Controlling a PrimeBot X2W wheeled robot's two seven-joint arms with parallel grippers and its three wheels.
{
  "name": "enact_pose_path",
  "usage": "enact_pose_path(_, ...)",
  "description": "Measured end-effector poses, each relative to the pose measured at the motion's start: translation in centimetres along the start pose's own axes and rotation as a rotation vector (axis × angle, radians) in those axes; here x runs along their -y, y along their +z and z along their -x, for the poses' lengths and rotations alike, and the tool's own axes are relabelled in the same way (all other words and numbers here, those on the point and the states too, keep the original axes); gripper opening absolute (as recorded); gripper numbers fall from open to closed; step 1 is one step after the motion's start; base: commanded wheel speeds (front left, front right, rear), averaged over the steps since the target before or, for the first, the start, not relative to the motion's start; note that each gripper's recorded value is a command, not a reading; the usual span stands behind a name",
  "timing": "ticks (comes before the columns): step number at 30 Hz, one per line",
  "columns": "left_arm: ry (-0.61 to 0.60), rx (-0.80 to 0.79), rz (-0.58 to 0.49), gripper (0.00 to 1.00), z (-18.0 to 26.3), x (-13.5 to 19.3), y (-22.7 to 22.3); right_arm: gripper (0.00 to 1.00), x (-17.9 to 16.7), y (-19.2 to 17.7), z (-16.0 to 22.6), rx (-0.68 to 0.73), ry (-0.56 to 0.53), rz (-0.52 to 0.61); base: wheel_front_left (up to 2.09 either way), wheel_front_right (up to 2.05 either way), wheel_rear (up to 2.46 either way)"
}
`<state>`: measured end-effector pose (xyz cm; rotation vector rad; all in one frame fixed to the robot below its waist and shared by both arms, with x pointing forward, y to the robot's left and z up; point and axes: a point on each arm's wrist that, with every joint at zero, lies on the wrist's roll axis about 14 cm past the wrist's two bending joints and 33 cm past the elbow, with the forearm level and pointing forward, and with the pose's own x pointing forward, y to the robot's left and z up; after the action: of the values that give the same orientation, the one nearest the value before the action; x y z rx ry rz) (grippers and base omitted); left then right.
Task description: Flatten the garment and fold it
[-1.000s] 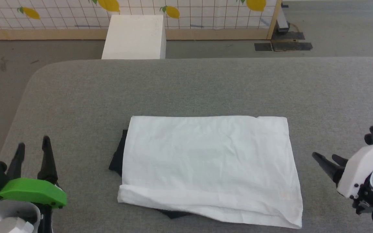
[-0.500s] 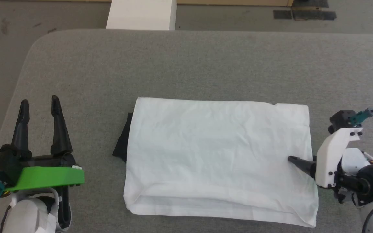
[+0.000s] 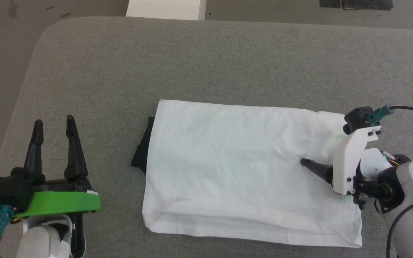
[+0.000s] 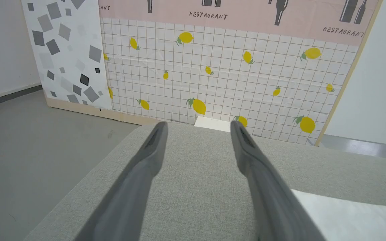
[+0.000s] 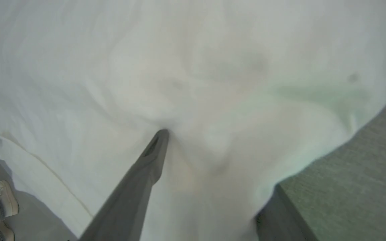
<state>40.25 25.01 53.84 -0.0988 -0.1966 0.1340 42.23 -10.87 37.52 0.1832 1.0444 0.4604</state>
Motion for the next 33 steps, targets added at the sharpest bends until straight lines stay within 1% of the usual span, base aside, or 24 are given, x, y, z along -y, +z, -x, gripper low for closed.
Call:
enact_pose_path(1,-0.002,0.001,-0.004,1.00,0.0,0.0,0.0,0.29,0.1,0.0,0.0,0.000,-0.004,0.005,0.00,0.00,0.00)
enact_pose_path(2,-0.003,0.002,-0.005,1.00,0.1,0.0,0.1,0.10,0.1,0.0,0.1,-0.002,-0.006,0.010,0.00,0.00,0.00)
enact_pose_path(3,-0.004,0.003,-0.003,1.00,0.1,0.0,0.1,0.00,0.2,0.0,0.2,0.000,-0.008,0.007,0.00,0.00,0.00)
enact_pose_path(10,-0.007,0.018,0.007,1.00,0.4,0.0,0.6,0.00,1.2,0.0,1.3,0.031,-0.025,-0.043,0.00,0.00,0.00)
enact_pose_path(13,-0.010,0.028,0.011,1.00,0.5,0.2,0.9,0.00,2.8,-0.2,2.4,0.040,-0.063,-0.058,0.00,0.00,0.00)
enact_pose_path(16,-0.016,0.034,0.004,1.00,0.7,0.4,1.2,0.00,5.5,-0.4,4.1,0.048,-0.137,-0.065,0.00,0.00,0.00)
enact_pose_path(20,-0.022,0.036,0.007,1.00,1.0,0.6,1.4,0.00,9.8,-0.2,7.2,0.057,-0.271,-0.057,0.00,0.00,0.00)
enact_pose_path(23,-0.029,0.034,0.007,1.00,1.1,0.8,1.3,0.00,13.0,0.3,9.5,0.057,-0.403,0.002,0.00,0.00,0.00)
enact_pose_path(25,-0.031,0.033,0.010,1.00,1.2,0.9,1.3,0.00,14.3,0.6,10.7,0.071,-0.459,0.002,0.00,0.00,0.00)
enact_pose_path(28,-0.035,0.038,0.022,1.00,1.3,1.1,1.4,0.00,14.6,0.8,11.4,0.055,-0.501,0.035,0.00,0.00,0.00)
enact_pose_path(30,-0.037,0.038,0.026,1.00,1.4,1.2,1.5,0.00,14.3,1.2,11.7,0.049,-0.506,0.047,0.00,0.00,0.00)
enact_pose_path(33,-0.034,0.035,0.029,1.00,1.8,1.2,1.5,0.00,12.6,2.0,12.0,0.021,-0.495,0.108,0.00,0.00,0.00)
